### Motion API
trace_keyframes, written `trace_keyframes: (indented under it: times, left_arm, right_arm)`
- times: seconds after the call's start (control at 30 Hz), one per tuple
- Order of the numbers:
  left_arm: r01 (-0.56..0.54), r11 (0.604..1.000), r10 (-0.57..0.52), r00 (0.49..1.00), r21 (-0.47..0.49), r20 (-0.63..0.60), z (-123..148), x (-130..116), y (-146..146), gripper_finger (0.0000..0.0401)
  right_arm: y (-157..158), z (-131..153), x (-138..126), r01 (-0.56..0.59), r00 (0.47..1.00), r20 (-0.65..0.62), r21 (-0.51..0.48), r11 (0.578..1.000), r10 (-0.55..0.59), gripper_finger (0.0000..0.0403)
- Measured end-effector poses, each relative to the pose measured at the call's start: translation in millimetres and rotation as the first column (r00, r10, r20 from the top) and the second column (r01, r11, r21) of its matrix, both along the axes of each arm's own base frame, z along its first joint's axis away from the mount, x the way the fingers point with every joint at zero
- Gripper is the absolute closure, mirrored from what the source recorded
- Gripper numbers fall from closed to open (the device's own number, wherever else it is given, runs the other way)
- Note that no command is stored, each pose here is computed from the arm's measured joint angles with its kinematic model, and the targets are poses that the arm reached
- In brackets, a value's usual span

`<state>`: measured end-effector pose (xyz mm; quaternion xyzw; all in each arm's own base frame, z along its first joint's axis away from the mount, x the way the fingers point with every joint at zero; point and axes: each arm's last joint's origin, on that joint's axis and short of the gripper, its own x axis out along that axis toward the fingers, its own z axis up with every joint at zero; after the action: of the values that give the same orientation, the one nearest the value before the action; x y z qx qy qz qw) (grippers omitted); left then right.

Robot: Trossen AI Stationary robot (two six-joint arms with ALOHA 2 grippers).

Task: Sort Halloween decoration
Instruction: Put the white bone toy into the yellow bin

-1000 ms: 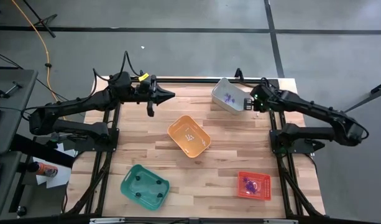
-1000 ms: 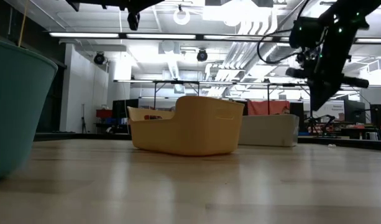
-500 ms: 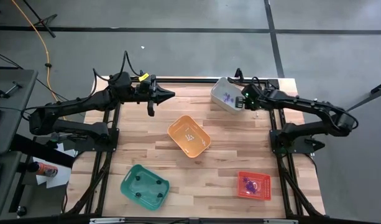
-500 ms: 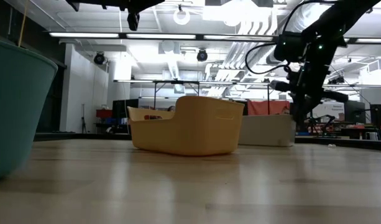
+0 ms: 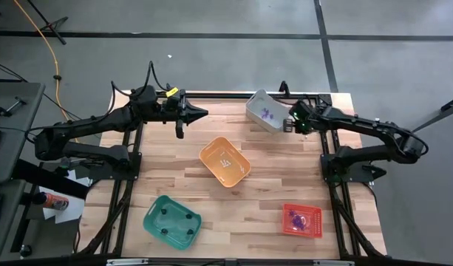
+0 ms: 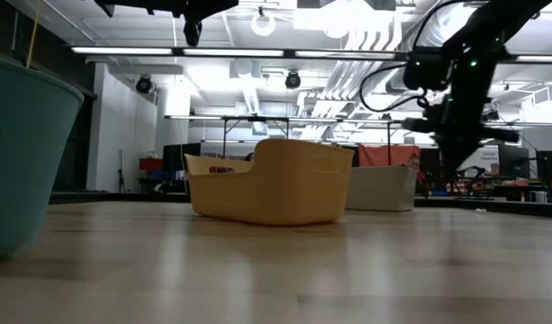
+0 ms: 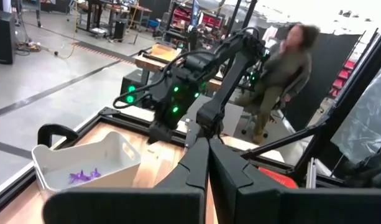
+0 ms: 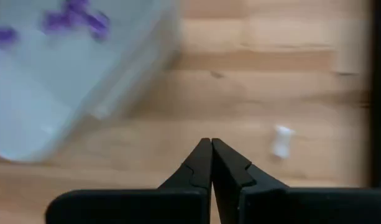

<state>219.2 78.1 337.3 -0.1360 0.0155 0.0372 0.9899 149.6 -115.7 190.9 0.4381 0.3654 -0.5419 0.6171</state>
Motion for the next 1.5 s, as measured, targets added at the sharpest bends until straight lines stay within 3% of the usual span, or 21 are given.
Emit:
trace_keyframes:
  times: [0.2,0.47,0.87,1.5]
  left_arm:
    - [0.003,1.0,-0.002,0.999,0.028,-0.039,-4,0,0,0.0401]
    - [0.003,1.0,-0.002,0.999,0.029,-0.038,-4,0,0,0.0401]
    - [0.003,1.0,-0.002,0.999,0.029,-0.037,-3,0,0,0.0401]
    - [-0.005,1.0,0.006,0.999,0.031,-0.037,-3,0,0,0.0401]
  right_arm:
    - [12,-1,-24,0.009,0.984,-0.176,0.077,0.997,0.005,0.0402]
    - [-2,-10,-34,0.049,0.991,-0.127,0.086,0.995,-0.038,0.0395]
    - [-23,-31,-43,0.058,0.991,-0.125,0.143,0.988,-0.04,0.0282]
    - [-35,-65,-32,0.043,0.982,-0.191,0.295,0.955,0.014,0.0279]
